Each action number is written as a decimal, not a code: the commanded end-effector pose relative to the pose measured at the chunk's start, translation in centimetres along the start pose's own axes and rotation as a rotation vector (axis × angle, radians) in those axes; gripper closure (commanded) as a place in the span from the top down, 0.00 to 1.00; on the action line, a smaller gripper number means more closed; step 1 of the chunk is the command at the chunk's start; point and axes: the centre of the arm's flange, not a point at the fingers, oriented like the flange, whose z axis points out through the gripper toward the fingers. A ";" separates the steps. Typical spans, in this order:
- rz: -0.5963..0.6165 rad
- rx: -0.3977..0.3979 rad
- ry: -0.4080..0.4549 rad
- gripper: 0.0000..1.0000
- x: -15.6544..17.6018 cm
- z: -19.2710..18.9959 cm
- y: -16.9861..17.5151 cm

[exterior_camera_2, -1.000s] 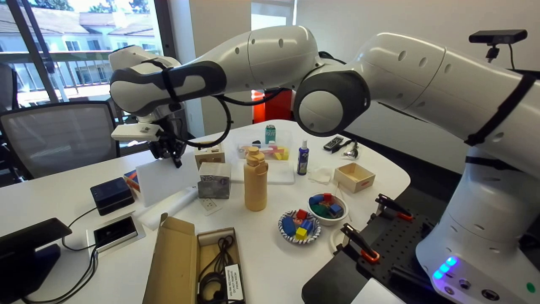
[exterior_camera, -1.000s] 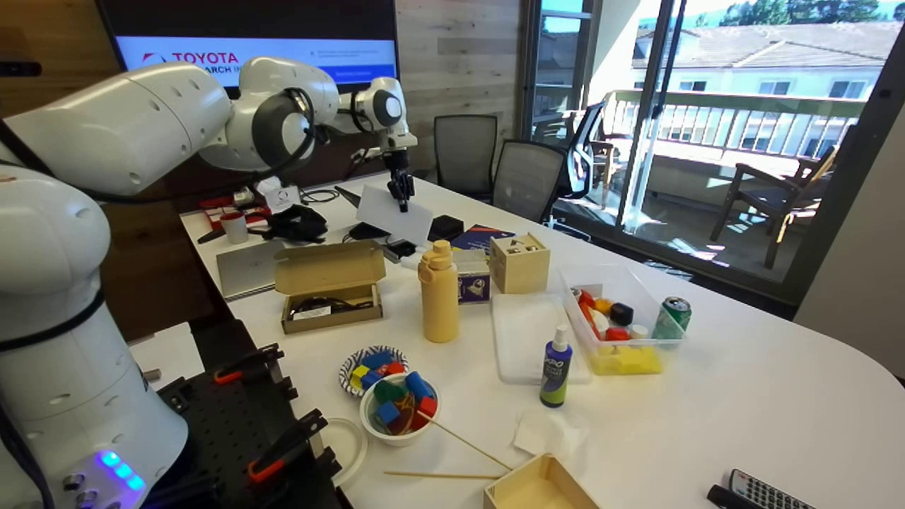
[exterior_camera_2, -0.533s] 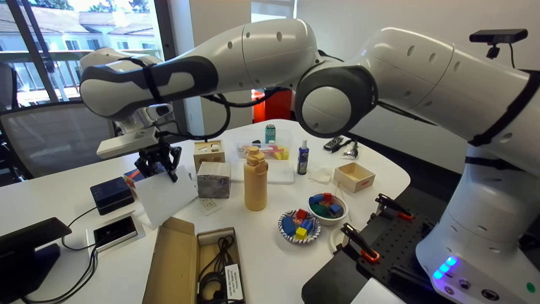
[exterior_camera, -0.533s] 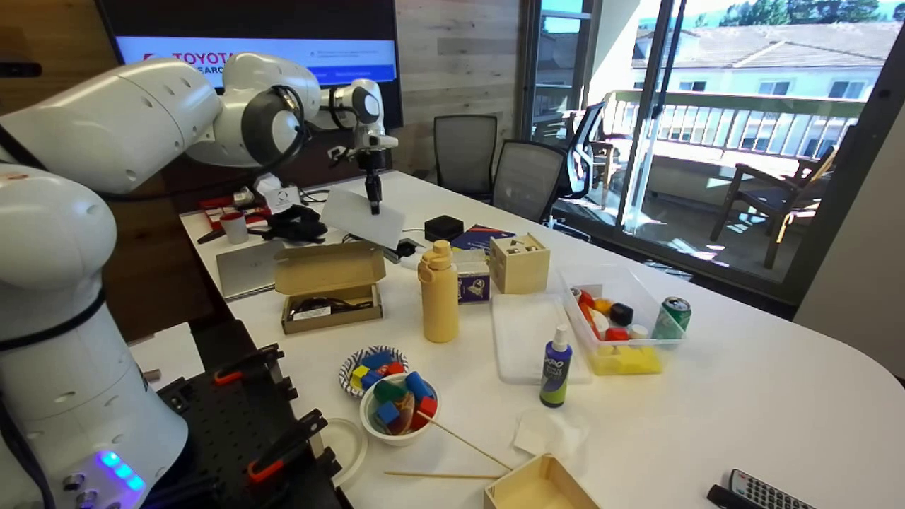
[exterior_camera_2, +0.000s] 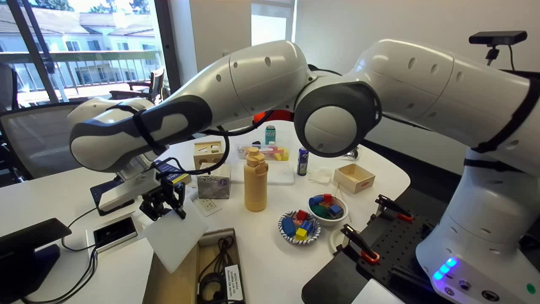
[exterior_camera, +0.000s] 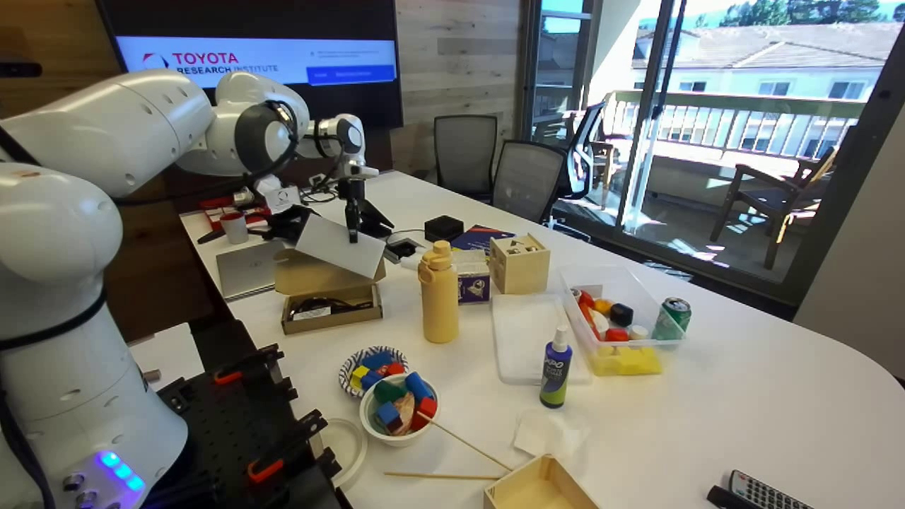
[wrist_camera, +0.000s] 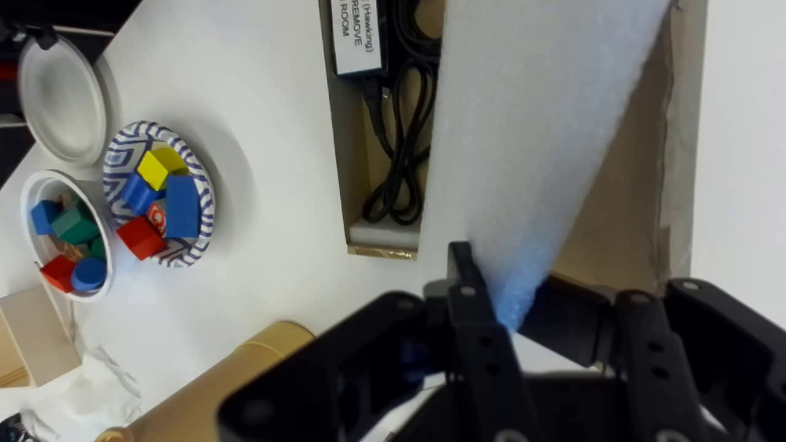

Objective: Put the paper in the box

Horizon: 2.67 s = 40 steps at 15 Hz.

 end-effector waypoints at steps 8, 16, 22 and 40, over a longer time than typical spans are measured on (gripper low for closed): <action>0.076 -0.191 -0.036 0.03 -6.5 6.0 1.8; 0.070 -0.265 0.096 0.03 -5.8 8.4 1.7; -0.044 -0.268 0.233 0.03 -5.0 8.2 0.9; -0.199 -0.126 0.313 1.00 -8.7 7.8 -1.1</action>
